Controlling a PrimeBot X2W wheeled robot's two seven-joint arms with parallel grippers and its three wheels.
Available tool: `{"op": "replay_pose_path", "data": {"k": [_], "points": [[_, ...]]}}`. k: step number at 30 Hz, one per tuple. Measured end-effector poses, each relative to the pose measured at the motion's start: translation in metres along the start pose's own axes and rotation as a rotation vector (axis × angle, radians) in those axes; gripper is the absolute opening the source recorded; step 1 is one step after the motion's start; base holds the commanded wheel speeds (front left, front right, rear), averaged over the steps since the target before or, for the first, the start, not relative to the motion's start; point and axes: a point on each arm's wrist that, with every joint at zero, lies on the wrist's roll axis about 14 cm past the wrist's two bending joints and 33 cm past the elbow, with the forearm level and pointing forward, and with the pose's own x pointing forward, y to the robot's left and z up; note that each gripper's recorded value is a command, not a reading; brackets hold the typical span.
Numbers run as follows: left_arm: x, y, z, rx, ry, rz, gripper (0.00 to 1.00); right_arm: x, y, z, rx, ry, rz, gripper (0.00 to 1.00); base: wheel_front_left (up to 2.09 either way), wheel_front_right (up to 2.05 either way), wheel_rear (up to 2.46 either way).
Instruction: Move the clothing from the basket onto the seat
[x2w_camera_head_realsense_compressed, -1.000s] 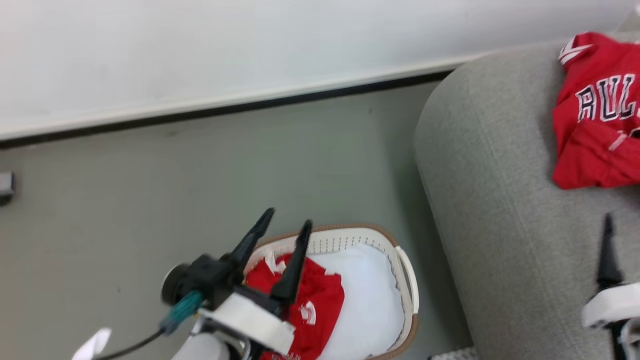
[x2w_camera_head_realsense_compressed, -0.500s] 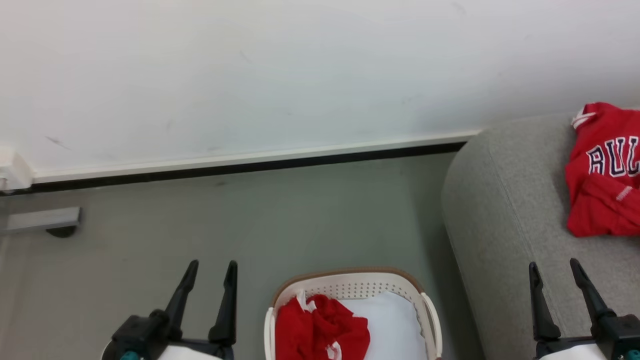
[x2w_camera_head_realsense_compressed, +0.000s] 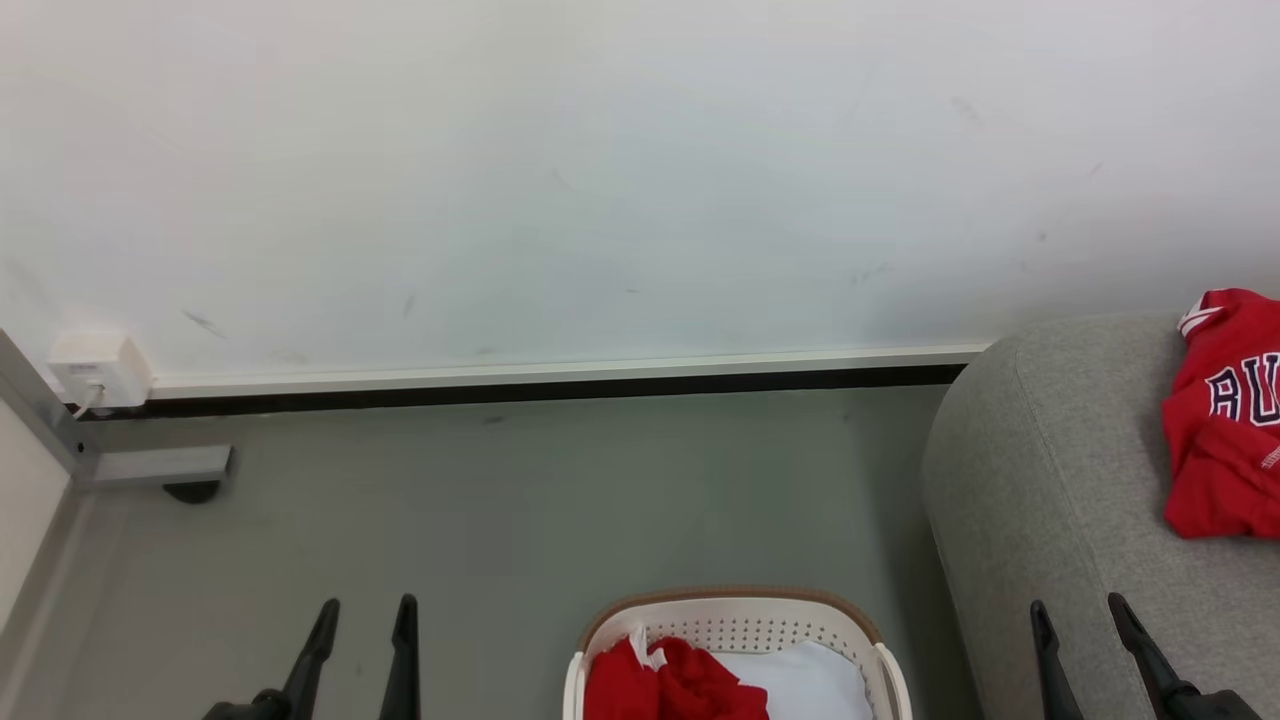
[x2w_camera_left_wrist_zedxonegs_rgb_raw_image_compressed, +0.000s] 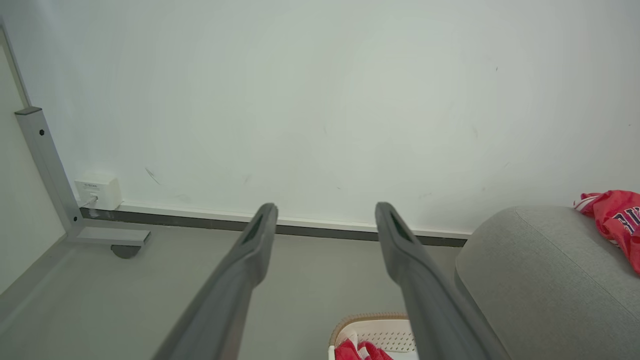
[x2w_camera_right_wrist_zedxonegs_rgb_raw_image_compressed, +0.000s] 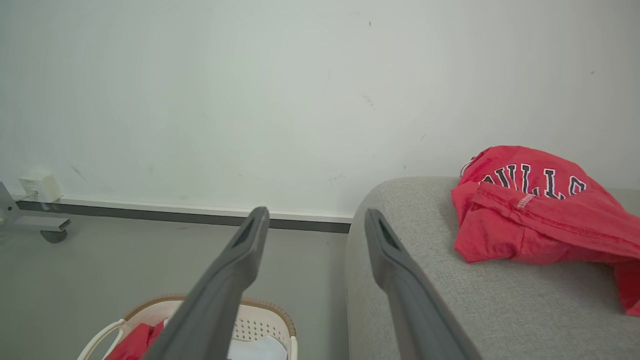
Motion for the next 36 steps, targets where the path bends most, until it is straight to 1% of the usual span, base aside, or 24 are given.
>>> {"op": "replay_pose_path", "data": {"k": [15, 18, 22, 23, 25, 32, 36], "points": [[0.001, -0.002, -0.004, 0.006, 0.013, -0.017, 1.0, 0.0, 0.001, -0.002, 0.025, 0.005, -0.002, 1.0, 0.0, 0.0, 0.0], [0.003, -0.006, -0.009, 0.01, 0.027, -0.035, 1.0, 0.001, 0.0, -0.002, 0.026, 0.006, -0.006, 1.0, 0.0, 0.0, 0.0], [0.014, -0.024, -0.016, 0.036, 0.045, -0.099, 1.0, 0.003, -0.005, 0.0, 0.025, -0.001, -0.018, 1.0, 0.0, 0.0, 0.0], [0.02, -0.035, -0.026, 0.054, 0.075, -0.142, 1.0, 0.003, -0.008, 0.0, 0.025, -0.001, -0.028, 1.0, 0.0, 0.0, 0.0], [0.022, -0.04, -0.033, 0.066, 0.097, -0.164, 1.0, 0.002, -0.01, -0.001, 0.025, 0.003, -0.034, 1.0, 0.0, 0.0, 0.0], [0.033, -0.085, -0.099, 0.196, 0.312, -0.365, 1.0, 0.003, -0.022, -0.007, 0.03, 0.022, -0.075, 1.0, 0.0, 0.0, 0.0], [0.033, -0.103, -0.137, 0.271, 0.453, -0.46, 1.0, 0.006, -0.029, -0.008, 0.033, 0.024, -0.095, 1.0, 0.0, 0.0, 0.0]]}}
